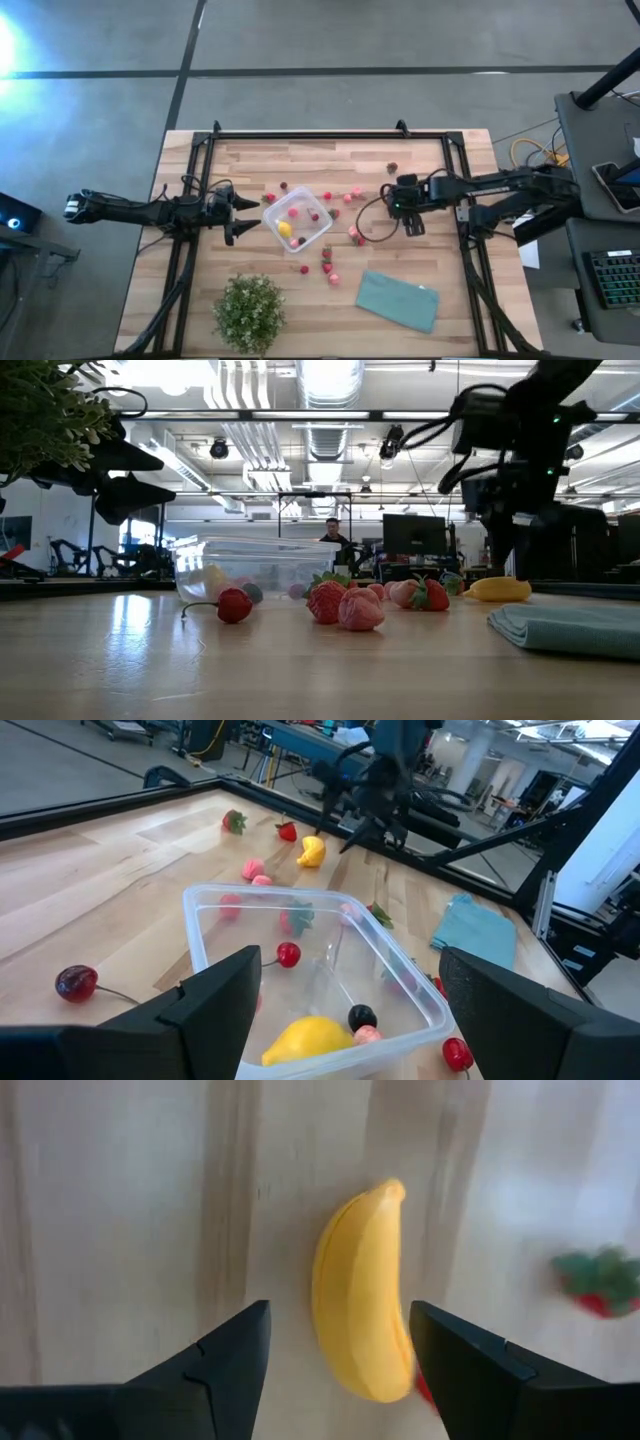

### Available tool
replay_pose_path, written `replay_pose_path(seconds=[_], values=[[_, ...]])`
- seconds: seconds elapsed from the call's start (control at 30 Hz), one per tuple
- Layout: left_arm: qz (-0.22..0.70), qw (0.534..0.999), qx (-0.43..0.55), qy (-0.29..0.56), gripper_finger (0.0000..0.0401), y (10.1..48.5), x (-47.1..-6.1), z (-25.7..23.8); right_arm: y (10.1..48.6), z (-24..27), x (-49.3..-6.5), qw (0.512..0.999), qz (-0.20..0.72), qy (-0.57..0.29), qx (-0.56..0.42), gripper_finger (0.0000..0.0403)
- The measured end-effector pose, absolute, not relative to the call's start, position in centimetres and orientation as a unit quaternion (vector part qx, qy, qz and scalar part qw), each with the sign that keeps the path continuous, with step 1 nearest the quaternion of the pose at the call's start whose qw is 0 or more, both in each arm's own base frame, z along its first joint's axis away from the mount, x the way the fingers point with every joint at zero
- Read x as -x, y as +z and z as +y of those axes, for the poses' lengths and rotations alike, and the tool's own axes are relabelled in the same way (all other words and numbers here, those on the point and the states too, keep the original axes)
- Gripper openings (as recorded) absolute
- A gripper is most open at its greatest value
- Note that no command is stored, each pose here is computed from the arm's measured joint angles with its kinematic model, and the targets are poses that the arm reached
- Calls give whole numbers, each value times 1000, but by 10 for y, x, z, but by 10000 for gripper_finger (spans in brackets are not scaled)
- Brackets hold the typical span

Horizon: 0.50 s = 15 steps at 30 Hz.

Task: Pick and placing Produce into tupperware
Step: Put the yellow banana into the transparent bin

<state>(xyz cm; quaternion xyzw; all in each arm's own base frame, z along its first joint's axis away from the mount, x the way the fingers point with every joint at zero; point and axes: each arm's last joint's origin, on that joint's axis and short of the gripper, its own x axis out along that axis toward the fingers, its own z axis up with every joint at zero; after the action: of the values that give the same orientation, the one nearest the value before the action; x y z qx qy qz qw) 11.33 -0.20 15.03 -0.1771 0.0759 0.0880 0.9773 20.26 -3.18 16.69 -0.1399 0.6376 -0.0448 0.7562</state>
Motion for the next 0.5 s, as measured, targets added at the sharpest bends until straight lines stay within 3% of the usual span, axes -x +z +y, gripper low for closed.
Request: replay_pose_path(seconds=[0.2,0.5], values=[[75,977,177,88,293,150,-113,-2,157,-46,-207,747,657,-64,77,232],[76,977,177,88,293,150,-113,-2,158,-52,-217,747,655,-63,91,233]])
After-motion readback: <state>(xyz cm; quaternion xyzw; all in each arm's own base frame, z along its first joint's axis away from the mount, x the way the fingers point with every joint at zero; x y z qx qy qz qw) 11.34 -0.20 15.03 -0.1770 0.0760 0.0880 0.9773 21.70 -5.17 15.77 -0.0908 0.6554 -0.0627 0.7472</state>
